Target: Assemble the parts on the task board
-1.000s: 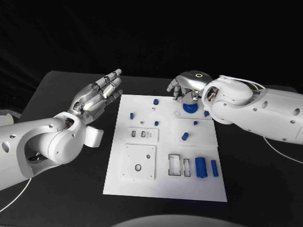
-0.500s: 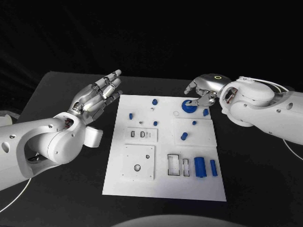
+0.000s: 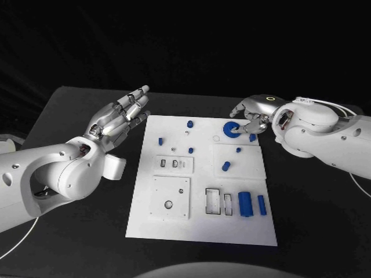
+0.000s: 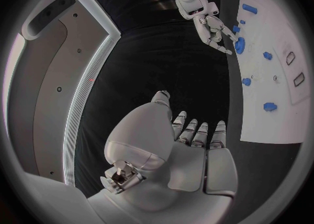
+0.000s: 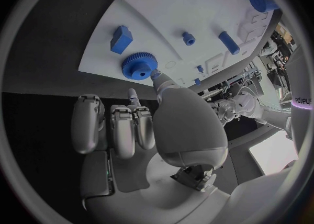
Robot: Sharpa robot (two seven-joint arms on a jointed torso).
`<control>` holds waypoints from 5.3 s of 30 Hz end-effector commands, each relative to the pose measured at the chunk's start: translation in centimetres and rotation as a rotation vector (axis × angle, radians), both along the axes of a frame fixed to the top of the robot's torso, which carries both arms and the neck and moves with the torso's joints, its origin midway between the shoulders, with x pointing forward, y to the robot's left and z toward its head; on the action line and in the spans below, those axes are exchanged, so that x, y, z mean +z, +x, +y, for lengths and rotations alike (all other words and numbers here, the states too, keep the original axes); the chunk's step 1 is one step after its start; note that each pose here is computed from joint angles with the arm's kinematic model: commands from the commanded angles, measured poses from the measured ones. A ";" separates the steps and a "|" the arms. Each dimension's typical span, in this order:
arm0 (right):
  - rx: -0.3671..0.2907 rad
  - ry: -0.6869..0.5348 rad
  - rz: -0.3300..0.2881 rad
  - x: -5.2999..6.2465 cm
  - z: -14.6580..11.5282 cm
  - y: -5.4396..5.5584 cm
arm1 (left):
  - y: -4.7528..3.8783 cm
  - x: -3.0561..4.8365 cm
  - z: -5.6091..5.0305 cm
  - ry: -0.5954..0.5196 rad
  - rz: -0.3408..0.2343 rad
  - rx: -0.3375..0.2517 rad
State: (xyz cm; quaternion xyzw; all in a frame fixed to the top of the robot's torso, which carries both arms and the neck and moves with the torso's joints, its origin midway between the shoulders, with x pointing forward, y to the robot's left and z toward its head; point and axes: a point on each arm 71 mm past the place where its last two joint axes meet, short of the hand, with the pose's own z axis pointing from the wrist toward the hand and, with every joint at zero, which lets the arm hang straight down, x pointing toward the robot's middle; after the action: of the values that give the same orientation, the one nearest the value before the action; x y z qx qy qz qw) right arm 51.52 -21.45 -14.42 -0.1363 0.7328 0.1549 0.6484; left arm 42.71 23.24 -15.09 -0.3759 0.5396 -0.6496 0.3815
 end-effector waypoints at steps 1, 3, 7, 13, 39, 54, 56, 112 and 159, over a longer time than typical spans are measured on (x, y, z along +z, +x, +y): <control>-0.010 -0.009 0.009 -0.2 -0.2 0.1 | -0.09 0.10 -0.2 -0.012 -0.002 -0.024; -0.010 -0.009 0.008 -0.3 -0.2 0.2 | -0.10 0.09 -0.2 -0.012 -0.001 -0.025; -0.009 -0.008 0.010 -0.5 -0.2 0.2 | -0.10 0.08 -0.2 -0.012 0.001 -0.027; -0.006 -0.008 0.017 -0.9 -0.1 0.2 | -0.08 0.06 -0.3 -0.012 0.003 -0.029; -0.008 -0.028 0.087 -2.9 -0.2 0.1 | 0.03 -0.15 -0.4 -0.010 0.021 -0.048; -0.006 -0.037 0.116 -3.2 -0.2 0.1 | 0.03 -0.22 -0.5 -0.008 0.029 -0.054; -0.005 -0.039 0.119 -3.2 -0.2 0.1 | 0.03 -0.22 -0.5 -0.008 0.030 -0.055; 0.059 0.028 0.098 -2.8 0.8 -0.6 | 0.11 -0.44 -0.5 -0.001 0.050 -0.063; 0.224 0.163 0.033 -0.4 10.4 -1.1 | 0.09 -1.15 -1.1 0.002 0.065 -0.084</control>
State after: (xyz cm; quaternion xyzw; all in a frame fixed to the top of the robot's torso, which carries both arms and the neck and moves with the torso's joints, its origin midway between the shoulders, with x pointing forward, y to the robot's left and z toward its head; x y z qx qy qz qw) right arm 50.43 -11.10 -15.17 -0.1611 0.7250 0.2793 0.6086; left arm 42.89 22.37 -16.39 -0.3797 0.5706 -0.6424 0.3428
